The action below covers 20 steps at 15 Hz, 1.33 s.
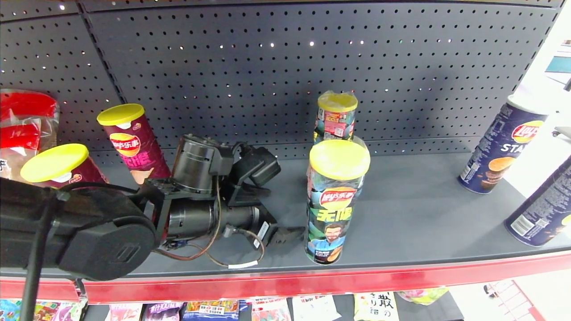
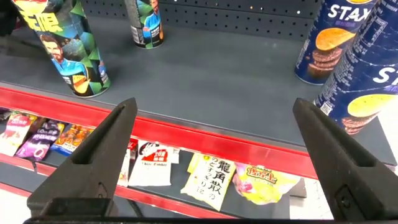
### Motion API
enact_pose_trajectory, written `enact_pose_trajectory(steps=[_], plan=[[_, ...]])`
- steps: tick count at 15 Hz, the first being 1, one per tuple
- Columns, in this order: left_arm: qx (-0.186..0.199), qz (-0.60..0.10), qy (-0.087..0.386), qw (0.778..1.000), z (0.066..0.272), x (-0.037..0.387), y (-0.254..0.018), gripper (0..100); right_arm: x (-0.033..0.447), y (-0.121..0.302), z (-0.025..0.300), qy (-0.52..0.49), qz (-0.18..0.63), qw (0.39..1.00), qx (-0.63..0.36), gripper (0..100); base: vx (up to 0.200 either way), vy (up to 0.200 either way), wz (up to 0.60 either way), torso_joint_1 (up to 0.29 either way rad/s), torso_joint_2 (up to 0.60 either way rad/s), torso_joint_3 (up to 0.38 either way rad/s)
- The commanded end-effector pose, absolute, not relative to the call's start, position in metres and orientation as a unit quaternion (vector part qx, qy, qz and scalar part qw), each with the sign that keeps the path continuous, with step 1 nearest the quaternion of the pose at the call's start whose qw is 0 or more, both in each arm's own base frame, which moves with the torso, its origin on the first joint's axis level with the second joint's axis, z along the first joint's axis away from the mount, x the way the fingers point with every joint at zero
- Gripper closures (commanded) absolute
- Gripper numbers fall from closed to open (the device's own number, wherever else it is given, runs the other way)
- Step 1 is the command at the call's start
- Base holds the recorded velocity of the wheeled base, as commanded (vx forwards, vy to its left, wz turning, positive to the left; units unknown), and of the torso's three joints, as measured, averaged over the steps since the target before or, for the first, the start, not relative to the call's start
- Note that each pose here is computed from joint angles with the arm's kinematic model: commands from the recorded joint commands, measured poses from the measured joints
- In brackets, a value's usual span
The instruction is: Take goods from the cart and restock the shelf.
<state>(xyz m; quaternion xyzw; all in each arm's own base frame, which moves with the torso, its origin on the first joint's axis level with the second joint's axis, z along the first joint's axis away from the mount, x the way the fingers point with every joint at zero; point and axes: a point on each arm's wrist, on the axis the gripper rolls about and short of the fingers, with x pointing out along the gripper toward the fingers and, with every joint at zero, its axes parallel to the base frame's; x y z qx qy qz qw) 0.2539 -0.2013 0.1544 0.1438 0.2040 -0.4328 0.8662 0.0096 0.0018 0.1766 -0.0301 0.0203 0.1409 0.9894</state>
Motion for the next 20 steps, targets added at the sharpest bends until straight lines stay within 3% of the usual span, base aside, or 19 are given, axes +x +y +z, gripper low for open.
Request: enact_pose_trajectory(steps=[1, 17, 20], plan=[[0.144, -0.435, 0.203, 0.866, 0.154, 0.2562, -0.2049, 0, 0.0106, 0.0022, 0.1767, 0.023, 0.141, 0.989, -0.031, 0, 0.0, 0.0, 0.0, 0.0, 0.0, 0.0], [0.144, -0.438, 0.196, 0.865, 0.1574, 0.2594, -0.21, 0, 0.0108, 0.0023, 0.1771, 0.023, 0.141, 0.989, -0.031, 0, 0.0, 0.0, 0.0, 0.0, 0.0, 0.0], [0.165, -0.448, 0.193, 0.857, 0.1535, 0.2556, -0.2067, 0, 0.0104, 0.0021, 0.1776, 0.021, 0.141, 0.989, -0.03, 0, 0.0, 0.0, 0.0, 0.0, 0.0, 0.0]])
